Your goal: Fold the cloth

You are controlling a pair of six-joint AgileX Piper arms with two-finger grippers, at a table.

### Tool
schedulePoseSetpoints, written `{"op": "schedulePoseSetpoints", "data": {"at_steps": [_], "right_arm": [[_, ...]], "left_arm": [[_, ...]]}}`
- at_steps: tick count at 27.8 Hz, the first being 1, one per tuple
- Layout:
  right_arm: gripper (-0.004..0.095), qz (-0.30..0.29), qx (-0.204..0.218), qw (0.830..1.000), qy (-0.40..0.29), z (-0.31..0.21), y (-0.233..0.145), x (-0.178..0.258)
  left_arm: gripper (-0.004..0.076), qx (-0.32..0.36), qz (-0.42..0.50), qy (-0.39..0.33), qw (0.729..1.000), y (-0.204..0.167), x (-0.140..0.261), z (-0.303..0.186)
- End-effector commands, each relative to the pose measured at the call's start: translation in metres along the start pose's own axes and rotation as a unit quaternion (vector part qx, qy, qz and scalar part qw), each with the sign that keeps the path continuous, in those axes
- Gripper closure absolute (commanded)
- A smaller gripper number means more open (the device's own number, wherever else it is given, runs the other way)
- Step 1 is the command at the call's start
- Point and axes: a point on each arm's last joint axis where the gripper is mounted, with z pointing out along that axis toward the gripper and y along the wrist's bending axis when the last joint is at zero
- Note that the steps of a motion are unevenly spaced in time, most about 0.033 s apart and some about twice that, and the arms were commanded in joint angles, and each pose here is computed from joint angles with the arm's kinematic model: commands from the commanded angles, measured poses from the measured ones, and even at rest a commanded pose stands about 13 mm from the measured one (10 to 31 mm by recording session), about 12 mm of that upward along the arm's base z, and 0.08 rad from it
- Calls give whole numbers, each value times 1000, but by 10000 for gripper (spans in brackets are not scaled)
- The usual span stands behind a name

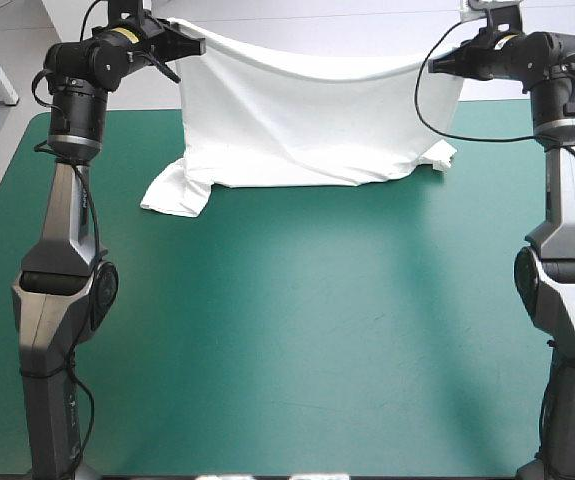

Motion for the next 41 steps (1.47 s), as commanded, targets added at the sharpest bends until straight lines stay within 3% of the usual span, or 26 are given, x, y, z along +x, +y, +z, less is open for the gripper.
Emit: {"op": "schedulePoseSetpoints", "data": {"at_steps": [1, 7, 20, 28, 35, 37, 38, 40, 41], "right_arm": [[925, -14, -19, 999, -34, -32, 6, -17], [925, 8, -53, 997, 63, -14, 9, 15], [925, 38, -85, 968, 235, -28, 20, 82], [925, 46, -106, 949, 292, -67, 42, 111], [925, 3, -93, 945, 313, -105, 65, 130], [924, -18, -72, 945, 319, -123, 71, 147], [924, -32, -37, 947, 319, -136, 71, 160], [924, -54, -5, 946, 319, -159, 76, 187], [924, -59, -5, 946, 320, -165, 79, 195]], "left_arm": [[733, 5, -11, -10, 1000, -4, -18, -31], [733, 37, -17, 156, 987, -11, 22, -16], [733, 80, -70, 255, 961, -20, 57, -8], [733, 84, -69, 377, 920, -28, 113, -68], [733, 77, -76, 398, 911, -36, 159, -132], [733, 81, -71, 400, 910, -39, 185, -157], [733, 75, -74, 397, 912, -41, 202, -174], [733, 74, -74, 402, 910, -44, 229, -193], [733, 80, -74, 407, 907, -45, 237, -199]]}}
